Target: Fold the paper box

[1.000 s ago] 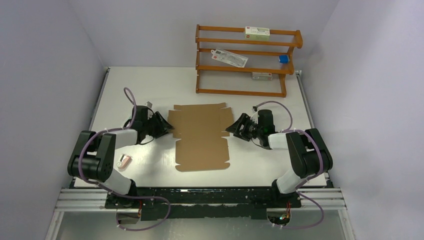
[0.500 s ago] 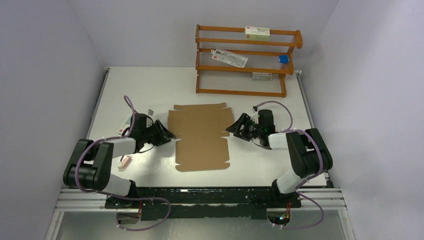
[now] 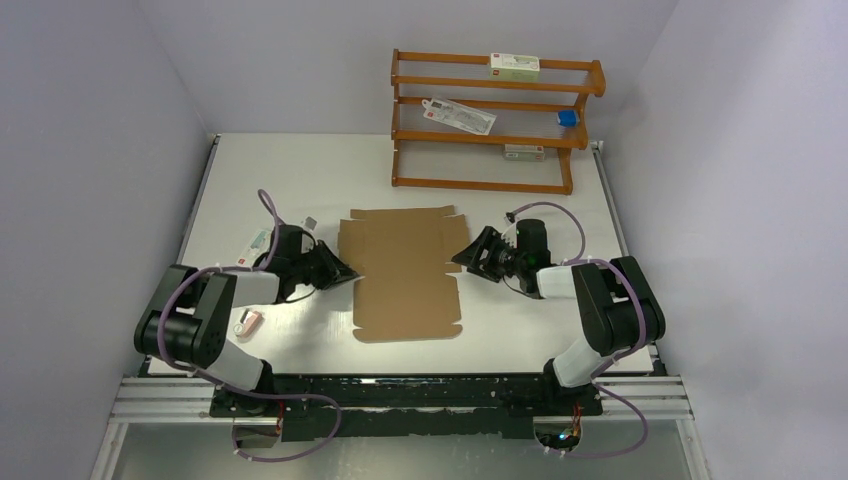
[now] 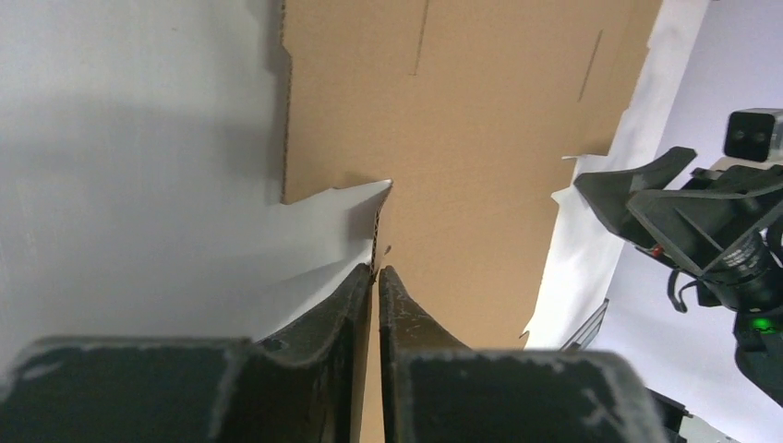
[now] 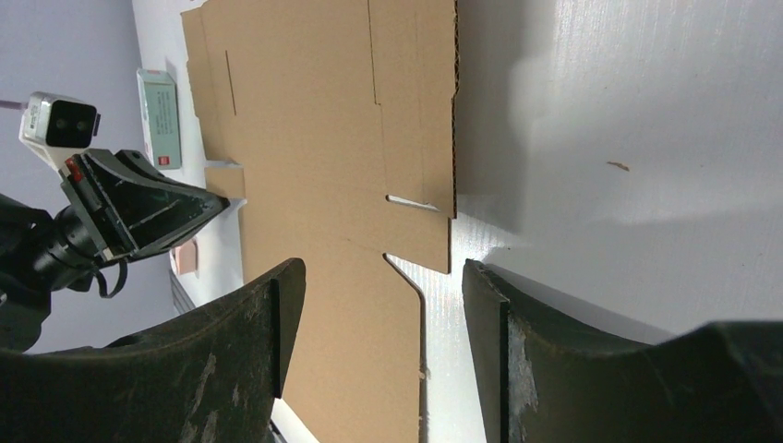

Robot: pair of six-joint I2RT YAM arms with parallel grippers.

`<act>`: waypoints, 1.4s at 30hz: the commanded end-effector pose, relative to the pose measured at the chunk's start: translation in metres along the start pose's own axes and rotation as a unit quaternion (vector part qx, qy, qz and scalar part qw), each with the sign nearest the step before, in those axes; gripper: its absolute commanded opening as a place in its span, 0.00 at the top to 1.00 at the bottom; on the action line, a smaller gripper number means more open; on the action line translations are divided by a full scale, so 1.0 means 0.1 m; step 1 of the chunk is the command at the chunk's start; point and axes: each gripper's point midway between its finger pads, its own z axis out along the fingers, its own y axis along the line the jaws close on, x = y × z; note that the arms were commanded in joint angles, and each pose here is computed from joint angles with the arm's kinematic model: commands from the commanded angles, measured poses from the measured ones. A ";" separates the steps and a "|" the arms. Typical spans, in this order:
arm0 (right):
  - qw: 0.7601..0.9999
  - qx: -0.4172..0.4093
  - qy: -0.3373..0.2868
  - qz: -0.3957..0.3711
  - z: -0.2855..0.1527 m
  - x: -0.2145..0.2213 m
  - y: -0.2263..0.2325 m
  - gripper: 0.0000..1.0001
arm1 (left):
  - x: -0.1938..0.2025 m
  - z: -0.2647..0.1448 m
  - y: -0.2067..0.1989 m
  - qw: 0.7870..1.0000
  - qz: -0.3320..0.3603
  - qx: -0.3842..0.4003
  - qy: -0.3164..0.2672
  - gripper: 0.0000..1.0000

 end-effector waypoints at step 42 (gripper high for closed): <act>0.987 0.060 -0.039 0.145 -0.08 0.12 -0.37 0.33 | -0.18 -0.56 -1.02 0.968 -0.116 0.220 -0.013 0.95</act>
